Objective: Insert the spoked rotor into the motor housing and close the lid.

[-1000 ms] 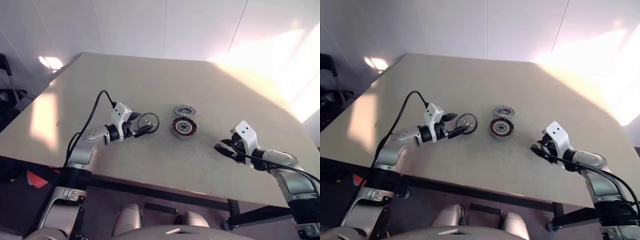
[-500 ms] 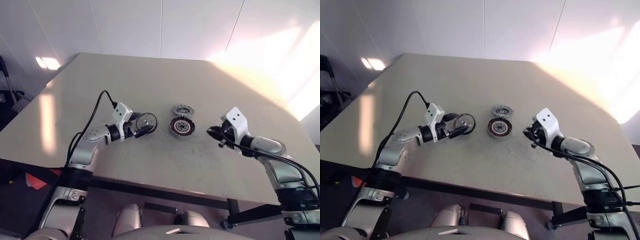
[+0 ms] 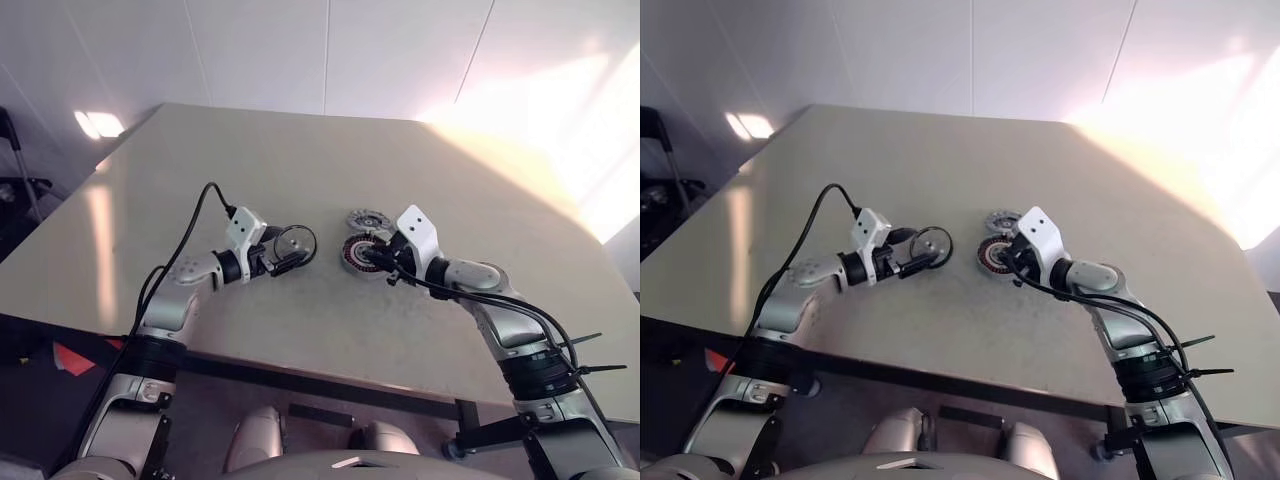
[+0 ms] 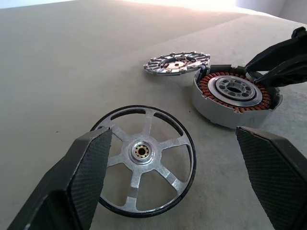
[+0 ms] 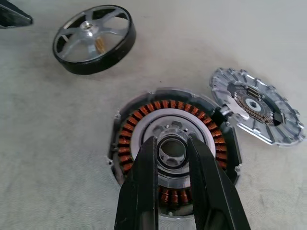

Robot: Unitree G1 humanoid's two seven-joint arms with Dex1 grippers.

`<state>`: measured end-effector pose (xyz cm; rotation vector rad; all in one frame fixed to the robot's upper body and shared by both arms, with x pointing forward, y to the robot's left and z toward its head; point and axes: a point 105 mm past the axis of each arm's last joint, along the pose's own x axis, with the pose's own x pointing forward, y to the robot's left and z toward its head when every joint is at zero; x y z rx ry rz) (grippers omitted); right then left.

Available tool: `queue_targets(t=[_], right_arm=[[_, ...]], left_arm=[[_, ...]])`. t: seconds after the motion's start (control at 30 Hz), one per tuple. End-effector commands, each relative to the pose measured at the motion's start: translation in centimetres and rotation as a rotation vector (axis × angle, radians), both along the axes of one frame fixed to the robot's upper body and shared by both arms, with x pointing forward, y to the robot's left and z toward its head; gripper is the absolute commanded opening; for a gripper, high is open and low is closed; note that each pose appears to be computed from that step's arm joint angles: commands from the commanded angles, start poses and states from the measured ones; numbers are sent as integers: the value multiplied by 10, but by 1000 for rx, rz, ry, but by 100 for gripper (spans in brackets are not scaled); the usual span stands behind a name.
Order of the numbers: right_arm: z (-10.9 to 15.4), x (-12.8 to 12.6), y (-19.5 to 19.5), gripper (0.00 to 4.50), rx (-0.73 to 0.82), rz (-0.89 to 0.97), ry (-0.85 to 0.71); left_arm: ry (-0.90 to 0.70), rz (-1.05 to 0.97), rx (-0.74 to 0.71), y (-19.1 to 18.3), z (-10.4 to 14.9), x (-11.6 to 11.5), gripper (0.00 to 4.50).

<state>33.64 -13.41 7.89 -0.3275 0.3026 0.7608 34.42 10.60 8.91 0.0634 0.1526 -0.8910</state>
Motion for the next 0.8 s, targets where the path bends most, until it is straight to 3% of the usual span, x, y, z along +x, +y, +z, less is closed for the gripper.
queue_targets(t=[0.03,0.3,0.63,0.8], right_arm=[[14,11,3,56,-3,0,-65],[14,14,14,56,-2,28,-72],[-7,21,8,56,-31,-22,-18],[1,19,10,226,-25,0,-56]], left_arm=[[-50,10,-5,3,11,0,437],[-51,21,-2,5,9,-1,437],[-64,39,16,8,9,0,437],[-64,43,23,9,7,1,437]])
